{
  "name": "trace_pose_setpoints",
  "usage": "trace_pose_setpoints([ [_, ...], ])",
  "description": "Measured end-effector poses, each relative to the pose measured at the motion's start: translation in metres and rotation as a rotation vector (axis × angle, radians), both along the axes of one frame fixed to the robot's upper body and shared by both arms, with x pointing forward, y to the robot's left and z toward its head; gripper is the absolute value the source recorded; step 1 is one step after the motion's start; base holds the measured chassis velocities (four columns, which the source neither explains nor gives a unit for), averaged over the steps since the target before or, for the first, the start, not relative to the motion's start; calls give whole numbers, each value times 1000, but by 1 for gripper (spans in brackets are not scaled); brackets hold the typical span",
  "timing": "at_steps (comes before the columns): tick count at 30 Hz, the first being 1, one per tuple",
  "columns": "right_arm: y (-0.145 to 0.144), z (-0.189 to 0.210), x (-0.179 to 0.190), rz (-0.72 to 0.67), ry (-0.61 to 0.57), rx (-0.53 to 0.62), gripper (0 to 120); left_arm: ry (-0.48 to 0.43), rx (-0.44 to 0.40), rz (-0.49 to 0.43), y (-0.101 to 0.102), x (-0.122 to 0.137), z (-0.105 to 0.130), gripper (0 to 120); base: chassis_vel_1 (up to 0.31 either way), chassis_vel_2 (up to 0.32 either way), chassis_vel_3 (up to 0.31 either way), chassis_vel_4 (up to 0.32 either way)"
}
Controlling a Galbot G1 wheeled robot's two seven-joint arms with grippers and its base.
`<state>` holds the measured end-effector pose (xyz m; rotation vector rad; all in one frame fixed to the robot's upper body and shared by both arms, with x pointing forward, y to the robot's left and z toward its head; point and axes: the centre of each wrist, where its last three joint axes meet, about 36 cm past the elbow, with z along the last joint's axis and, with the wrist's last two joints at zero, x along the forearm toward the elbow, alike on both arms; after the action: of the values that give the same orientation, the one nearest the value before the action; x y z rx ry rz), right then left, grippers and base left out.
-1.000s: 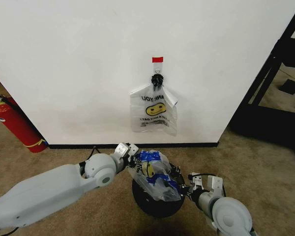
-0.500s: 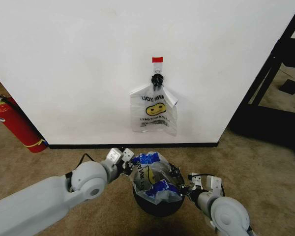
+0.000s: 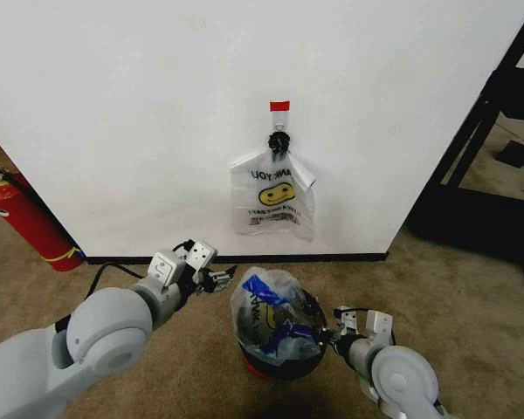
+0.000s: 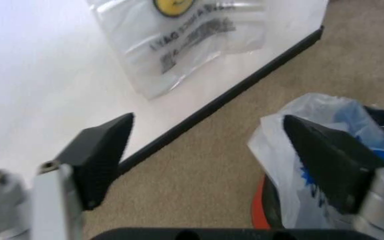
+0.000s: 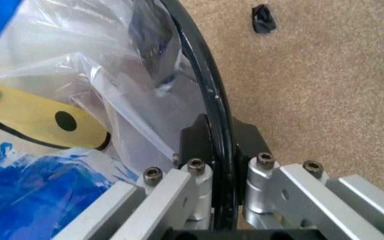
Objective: Pick up the garbage bag from the wall and place it over the trash bin.
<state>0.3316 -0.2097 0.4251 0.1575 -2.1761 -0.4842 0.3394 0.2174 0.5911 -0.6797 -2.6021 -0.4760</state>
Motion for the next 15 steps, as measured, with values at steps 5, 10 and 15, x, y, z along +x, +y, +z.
trace_pose_setpoints([
  [5, -2, 2, 3, -9, 0, -3, 1, 28, 73, -102, -4, -31, -8, 100, 0, 0, 0, 0],
  [10, -2, 1, 5, -15, 3, -6, 1, 100, 91, -194, -16, -49, -19, 100, 0, 0, 0, 0],
  [15, 3, 0, 6, -4, 6, -6, 1, 177, 42, -221, -28, -47, -26, 100, 0, 0, 0, 0],
])
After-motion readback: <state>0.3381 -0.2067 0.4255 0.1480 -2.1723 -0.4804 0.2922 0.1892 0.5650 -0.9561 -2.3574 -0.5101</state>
